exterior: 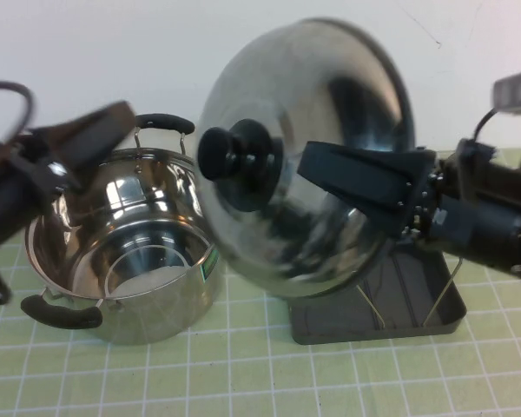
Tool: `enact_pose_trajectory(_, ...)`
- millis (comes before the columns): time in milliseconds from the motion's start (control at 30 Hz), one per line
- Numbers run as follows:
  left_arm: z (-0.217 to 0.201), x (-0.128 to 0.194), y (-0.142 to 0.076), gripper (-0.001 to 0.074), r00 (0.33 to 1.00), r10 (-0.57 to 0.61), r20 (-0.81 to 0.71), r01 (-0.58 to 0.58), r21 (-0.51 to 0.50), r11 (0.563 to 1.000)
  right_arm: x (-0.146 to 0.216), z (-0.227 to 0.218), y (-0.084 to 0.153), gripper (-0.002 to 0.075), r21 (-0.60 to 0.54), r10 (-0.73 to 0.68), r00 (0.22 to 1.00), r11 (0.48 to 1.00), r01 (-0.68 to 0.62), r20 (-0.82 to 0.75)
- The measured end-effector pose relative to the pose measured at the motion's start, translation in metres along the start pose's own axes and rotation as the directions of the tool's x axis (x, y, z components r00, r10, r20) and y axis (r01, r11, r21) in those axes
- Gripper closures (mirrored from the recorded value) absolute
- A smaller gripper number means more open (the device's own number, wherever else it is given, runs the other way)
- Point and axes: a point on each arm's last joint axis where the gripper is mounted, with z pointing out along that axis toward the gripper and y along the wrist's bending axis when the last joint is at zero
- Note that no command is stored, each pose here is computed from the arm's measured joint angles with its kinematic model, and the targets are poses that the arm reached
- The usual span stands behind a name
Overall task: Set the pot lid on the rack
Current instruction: Place the pot lid on the pot rack
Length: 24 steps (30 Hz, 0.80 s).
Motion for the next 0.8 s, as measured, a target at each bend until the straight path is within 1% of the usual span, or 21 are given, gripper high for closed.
enact_pose_trajectory(67,-0.009,-0.008,0.003,0.0241,1.0,-0.01,0.027,0.011,-0.032,0.999,-0.008,-0.003,0.009,0.0601,0.037,-0.107,0.993,0.993,0.109,-0.051)
enact_pose_trajectory(133,-0.016,-0.014,0.004,0.029,0.999,-0.004,0.043,0.006,-0.056,0.998,-0.013,-0.006,0.015,0.0601,0.101,-0.229,0.963,0.964,0.245,-0.145)
enact_pose_trajectory(200,-0.021,-0.018,0.004,0.0345,0.999,0.011,0.048,-0.007,-0.072,0.997,-0.022,-0.009,0.021,0.0601,0.162,-0.329,0.916,0.915,0.369,-0.229)
enact_pose_trajectory(233,-0.023,-0.018,0.003,0.0377,0.999,0.019,0.044,-0.016,-0.075,0.997,-0.027,-0.011,0.023,0.0601,0.197,-0.37,0.889,0.882,0.427,-0.271)
enact_pose_trajectory(267,-0.023,-0.018,0.002,0.0409,0.999,0.026,0.034,-0.023,-0.075,0.997,-0.031,-0.013,0.024,0.0601,0.23,-0.397,0.865,0.851,0.473,-0.307)
enact_pose_trajectory(333,-0.024,-0.015,0.002,0.0468,0.999,0.038,0.004,-0.038,-0.073,0.997,-0.037,-0.015,0.023,0.0601,0.278,-0.42,0.836,0.806,0.522,-0.353)
enact_pose_trajectory(400,-0.024,-0.013,0.002,0.0513,0.998,0.048,-0.026,-0.05,-0.071,0.996,-0.04,-0.016,0.019,0.0601,0.316,-0.417,0.826,0.781,0.539,-0.38)
enact_pose_trajectory(533,-0.024,-0.009,0.002,0.0582,0.995,0.068,-0.076,-0.073,-0.067,0.995,-0.037,-0.013,0.006,0.0601,0.357,-0.378,0.832,0.772,0.525,-0.406)
enact_pose_trajectory(700,-0.024,-0.007,0.002,0.0629,0.992,0.08,-0.1,-0.087,-0.065,0.994,-0.03,-0.008,-0.016,0.0601,0.408,-0.328,0.836,0.756,0.512,-0.44)
enact_pose_trajectory(800,-0.024,-0.006,0.002,0.0654,0.991,0.082,-0.104,-0.089,-0.065,0.994,-0.025,-0.006,-0.025,0.0601,0.418,-0.301,0.839,0.759,0.499,-0.454)
